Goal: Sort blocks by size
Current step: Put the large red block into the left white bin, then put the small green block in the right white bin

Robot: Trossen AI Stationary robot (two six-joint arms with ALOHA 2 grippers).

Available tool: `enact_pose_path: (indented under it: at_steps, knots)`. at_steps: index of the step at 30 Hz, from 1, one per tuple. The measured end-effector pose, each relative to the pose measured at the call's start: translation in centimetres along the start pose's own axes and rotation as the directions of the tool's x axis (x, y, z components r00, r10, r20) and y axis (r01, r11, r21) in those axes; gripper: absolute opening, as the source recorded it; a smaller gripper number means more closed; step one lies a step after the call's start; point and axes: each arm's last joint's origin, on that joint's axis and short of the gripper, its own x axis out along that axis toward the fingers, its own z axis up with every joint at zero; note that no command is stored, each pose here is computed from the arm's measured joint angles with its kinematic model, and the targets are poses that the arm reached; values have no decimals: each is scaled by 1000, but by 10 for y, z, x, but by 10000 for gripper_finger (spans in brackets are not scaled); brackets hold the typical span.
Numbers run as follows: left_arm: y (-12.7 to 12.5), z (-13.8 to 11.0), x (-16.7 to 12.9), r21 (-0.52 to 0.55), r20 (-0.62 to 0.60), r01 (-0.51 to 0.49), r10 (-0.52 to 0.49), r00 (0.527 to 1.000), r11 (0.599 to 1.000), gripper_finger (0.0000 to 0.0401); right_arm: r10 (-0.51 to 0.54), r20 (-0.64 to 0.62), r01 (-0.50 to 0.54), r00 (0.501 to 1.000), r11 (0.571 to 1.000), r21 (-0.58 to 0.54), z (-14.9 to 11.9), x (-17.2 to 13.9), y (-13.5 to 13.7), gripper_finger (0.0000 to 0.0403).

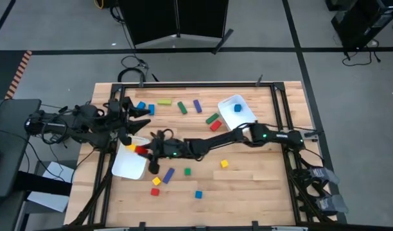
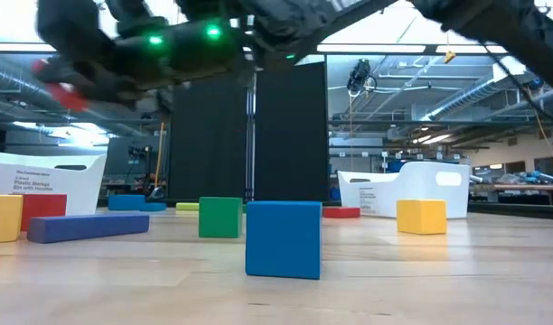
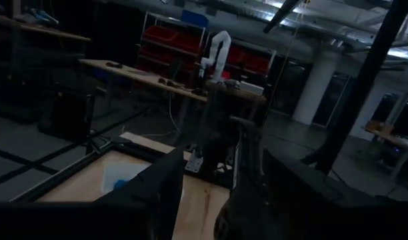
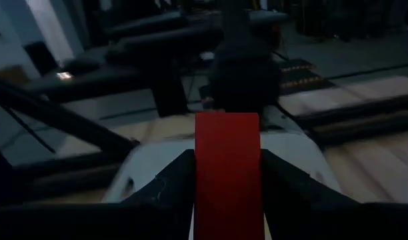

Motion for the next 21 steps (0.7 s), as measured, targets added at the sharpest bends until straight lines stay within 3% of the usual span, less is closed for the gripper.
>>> enact_pose_path:
  at_steps: [5, 10, 13, 16, 21]
  knots:
    - [0, -2, 1, 9, -12, 1, -1, 1000, 1000, 214, 9, -24, -8, 1000, 1000, 25, -21, 23, -12, 153]
    - [0, -2, 2, 28, -18, 1, -1, 1000, 1000, 214, 4, -32, -4, 999, 1000, 16, -19, 26, -16, 270]
    - [0, -4, 2, 29, -30, -1, 2, 1000, 1000, 214, -25, -22, 24, 999, 998, -51, -10, 21, -17, 316]
    - [1, -8, 2, 20, -70, -11, 12, 997, 1000, 214, -86, -28, 83, 996, 990, -117, -6, 11, -18, 328]
    - [4, -17, 1, 27, -161, -29, 33, 986, 999, 214, -128, 24, 129, 992, 985, -114, -5, -34, -26, 305]
